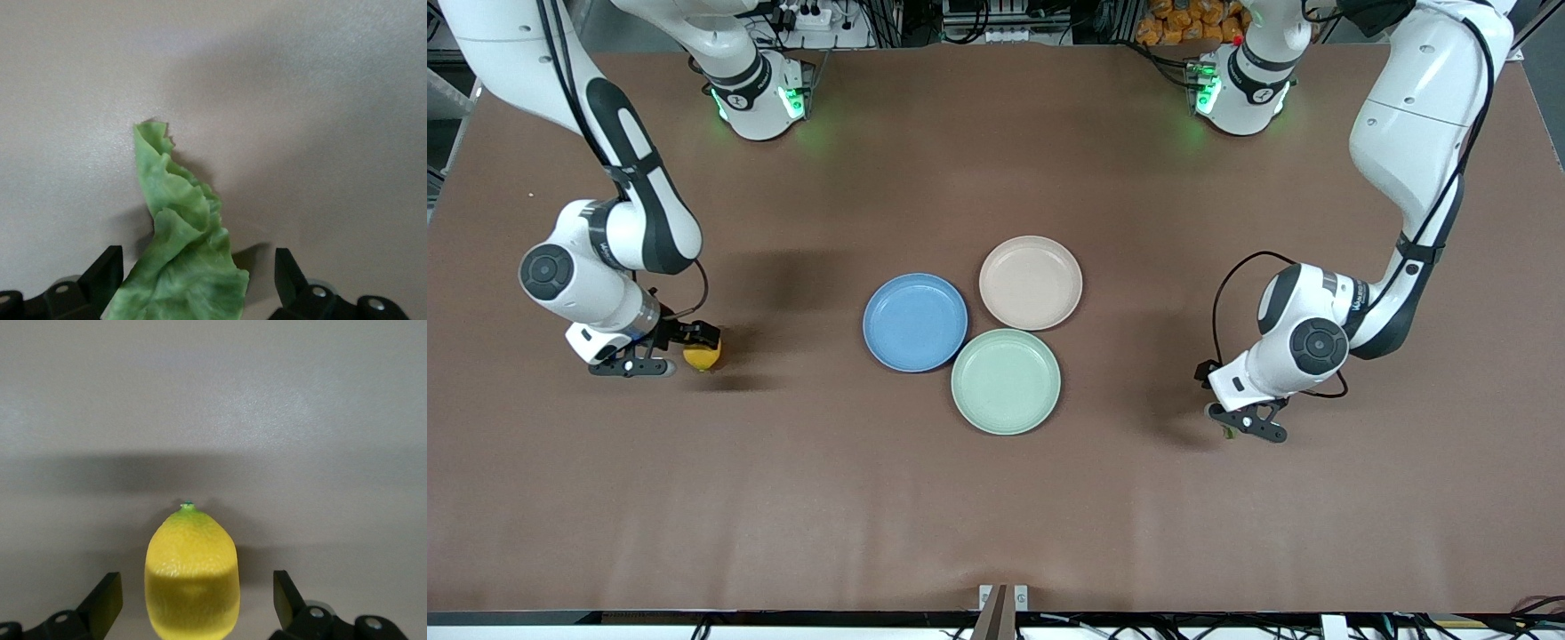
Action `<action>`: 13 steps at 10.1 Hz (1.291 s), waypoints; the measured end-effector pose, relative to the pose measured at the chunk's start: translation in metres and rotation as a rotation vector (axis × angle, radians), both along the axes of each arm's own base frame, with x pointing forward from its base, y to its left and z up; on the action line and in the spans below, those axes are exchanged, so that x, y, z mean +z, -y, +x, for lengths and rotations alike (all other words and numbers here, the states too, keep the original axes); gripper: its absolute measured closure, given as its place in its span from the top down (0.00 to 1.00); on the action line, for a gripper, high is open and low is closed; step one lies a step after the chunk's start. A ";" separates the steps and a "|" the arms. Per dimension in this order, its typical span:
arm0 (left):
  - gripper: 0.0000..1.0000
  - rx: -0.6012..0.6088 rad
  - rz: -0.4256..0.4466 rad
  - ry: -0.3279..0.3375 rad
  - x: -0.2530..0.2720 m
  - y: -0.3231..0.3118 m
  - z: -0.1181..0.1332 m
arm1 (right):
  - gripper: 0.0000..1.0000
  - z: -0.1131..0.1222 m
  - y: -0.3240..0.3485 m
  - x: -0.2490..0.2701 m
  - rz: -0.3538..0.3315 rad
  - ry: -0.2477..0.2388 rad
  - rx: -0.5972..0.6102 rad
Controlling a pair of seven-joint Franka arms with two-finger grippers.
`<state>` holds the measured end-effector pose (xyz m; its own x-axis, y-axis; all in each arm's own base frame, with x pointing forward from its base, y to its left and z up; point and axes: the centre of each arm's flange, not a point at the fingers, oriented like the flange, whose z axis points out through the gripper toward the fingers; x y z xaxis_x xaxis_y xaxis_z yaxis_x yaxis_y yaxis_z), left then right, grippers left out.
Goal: Place lemon and lettuce in plates
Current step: 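Lift the lettuce with the left gripper while the right gripper grasps the lemon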
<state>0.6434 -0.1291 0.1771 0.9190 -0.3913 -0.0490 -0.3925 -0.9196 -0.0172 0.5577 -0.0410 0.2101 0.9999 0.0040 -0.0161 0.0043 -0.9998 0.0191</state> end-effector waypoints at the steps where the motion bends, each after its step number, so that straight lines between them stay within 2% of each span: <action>1: 0.92 0.000 0.000 -0.003 -0.002 0.000 -0.001 | 1.00 -0.001 0.000 -0.006 -0.001 0.002 0.000; 2: 0.91 0.000 0.000 -0.004 -0.003 0.000 -0.001 | 1.00 -0.002 0.000 -0.010 -0.002 0.006 0.000; 3: 0.78 0.000 0.000 -0.004 -0.003 0.000 0.000 | 1.00 -0.003 0.000 -0.015 -0.003 0.008 0.001; 4: 0.59 -0.002 -0.003 -0.001 -0.001 0.002 0.000 | 1.00 -0.005 0.000 -0.019 -0.004 0.016 0.001; 6: 0.33 -0.003 -0.006 0.008 0.004 0.004 0.003 | 1.00 -0.009 0.000 -0.031 -0.007 0.025 0.001; 7: 0.15 0.003 -0.005 0.013 0.005 0.000 0.005 | 1.00 -0.010 0.000 -0.034 -0.007 0.026 0.002; 8: 0.04 0.013 -0.006 0.021 0.008 -0.002 0.008 | 1.00 -0.010 0.000 -0.036 -0.008 0.030 0.002; 10: 0.04 0.072 -0.013 0.047 0.022 0.004 0.012 | 0.98 -0.010 0.000 -0.041 -0.009 0.028 0.002; 11: 0.04 0.112 -0.024 0.060 0.032 0.015 0.011 | 0.91 -0.010 0.000 -0.041 -0.009 0.028 0.003; 12: 0.04 0.153 -0.038 0.071 0.043 0.030 0.009 | 0.88 -0.010 0.000 -0.041 -0.009 0.028 0.003; 13: 0.04 0.188 -0.052 0.078 0.054 0.048 0.003 | 0.74 -0.010 0.000 -0.041 -0.008 0.028 0.004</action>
<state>0.6460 -0.1767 0.2310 0.9762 -0.2130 0.0411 -0.2135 -0.9769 0.0084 0.5473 -0.0406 0.1686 0.9999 0.0075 0.0115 0.0071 -0.9996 0.0275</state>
